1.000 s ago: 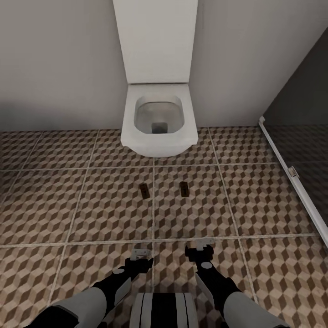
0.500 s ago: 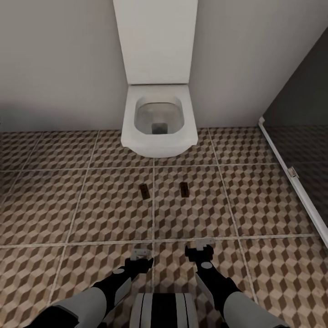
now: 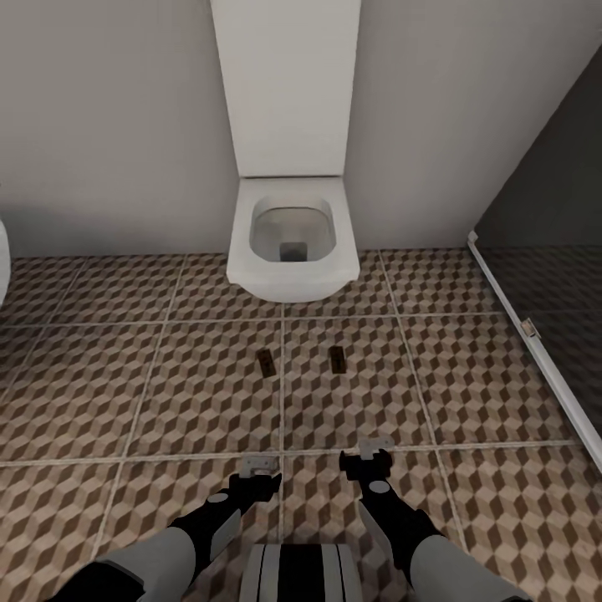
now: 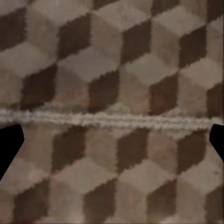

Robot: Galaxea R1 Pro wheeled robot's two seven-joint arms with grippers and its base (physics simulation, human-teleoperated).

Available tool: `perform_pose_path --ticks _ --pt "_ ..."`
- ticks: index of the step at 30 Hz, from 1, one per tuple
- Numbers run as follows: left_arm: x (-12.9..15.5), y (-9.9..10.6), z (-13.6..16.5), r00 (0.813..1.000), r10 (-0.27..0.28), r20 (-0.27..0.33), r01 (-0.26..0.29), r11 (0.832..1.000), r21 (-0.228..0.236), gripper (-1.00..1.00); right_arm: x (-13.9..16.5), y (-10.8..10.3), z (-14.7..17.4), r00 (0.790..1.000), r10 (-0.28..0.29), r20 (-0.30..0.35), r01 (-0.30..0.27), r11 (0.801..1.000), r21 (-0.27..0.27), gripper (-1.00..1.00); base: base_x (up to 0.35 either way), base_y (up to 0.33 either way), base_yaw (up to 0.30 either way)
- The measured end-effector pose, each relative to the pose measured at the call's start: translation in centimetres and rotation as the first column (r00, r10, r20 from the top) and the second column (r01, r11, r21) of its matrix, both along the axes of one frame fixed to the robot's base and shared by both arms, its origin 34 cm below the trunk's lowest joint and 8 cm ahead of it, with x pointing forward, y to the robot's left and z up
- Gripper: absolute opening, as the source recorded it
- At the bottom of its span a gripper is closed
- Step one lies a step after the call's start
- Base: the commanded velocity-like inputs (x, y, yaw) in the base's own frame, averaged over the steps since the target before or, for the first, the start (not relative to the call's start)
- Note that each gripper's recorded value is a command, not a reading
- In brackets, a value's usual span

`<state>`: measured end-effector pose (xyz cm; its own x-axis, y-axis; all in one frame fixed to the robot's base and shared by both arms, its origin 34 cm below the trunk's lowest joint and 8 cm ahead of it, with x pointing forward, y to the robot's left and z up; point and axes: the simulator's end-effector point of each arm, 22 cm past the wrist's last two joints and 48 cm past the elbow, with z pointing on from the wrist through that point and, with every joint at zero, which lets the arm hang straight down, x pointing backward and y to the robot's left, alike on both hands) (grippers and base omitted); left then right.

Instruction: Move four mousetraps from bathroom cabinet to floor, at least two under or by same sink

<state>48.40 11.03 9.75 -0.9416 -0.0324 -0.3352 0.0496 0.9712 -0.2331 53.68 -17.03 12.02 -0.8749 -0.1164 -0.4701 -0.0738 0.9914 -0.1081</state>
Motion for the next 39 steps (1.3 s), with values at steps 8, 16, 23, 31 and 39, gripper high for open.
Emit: perform_pose_path --ticks 8,16,23,31,39 --pt "0.5 0.0 1.8 1.000 0.000 0.000 0.000 1.000 0.000 1.00 0.5 0.0 1.8 1.000 0.000 0.000 0.000 1.000 0.000 1.00 0.000 0.000 0.000" --pt "0.9 0.0 3.6 1.000 0.000 -0.001 0.000 1.000 0.000 1.00 1.0 0.0 3.6 1.000 0.000 0.000 0.000 1.000 0.000 1.00 0.000 0.000 0.000" --pt "1.3 0.0 5.1 1.000 0.000 -0.001 0.000 1.000 0.000 1.00 1.3 0.0 5.2 1.000 0.000 0.000 0.000 1.000 0.000 1.00 0.000 0.000 0.000" --pt "1.7 0.0 6.9 1.000 0.000 -0.001 0.000 1.000 0.000 1.00 1.8 0.0 6.9 1.000 0.000 0.000 0.000 1.000 0.000 1.00 0.000 0.000 0.000" --pt "2.1 0.0 8.6 1.000 0.000 -0.002 0.000 1.000 0.000 1.00 2.1 0.0 8.7 1.000 0.000 -0.001 0.000 1.000 0.000 1.00 0.000 0.000 0.000"
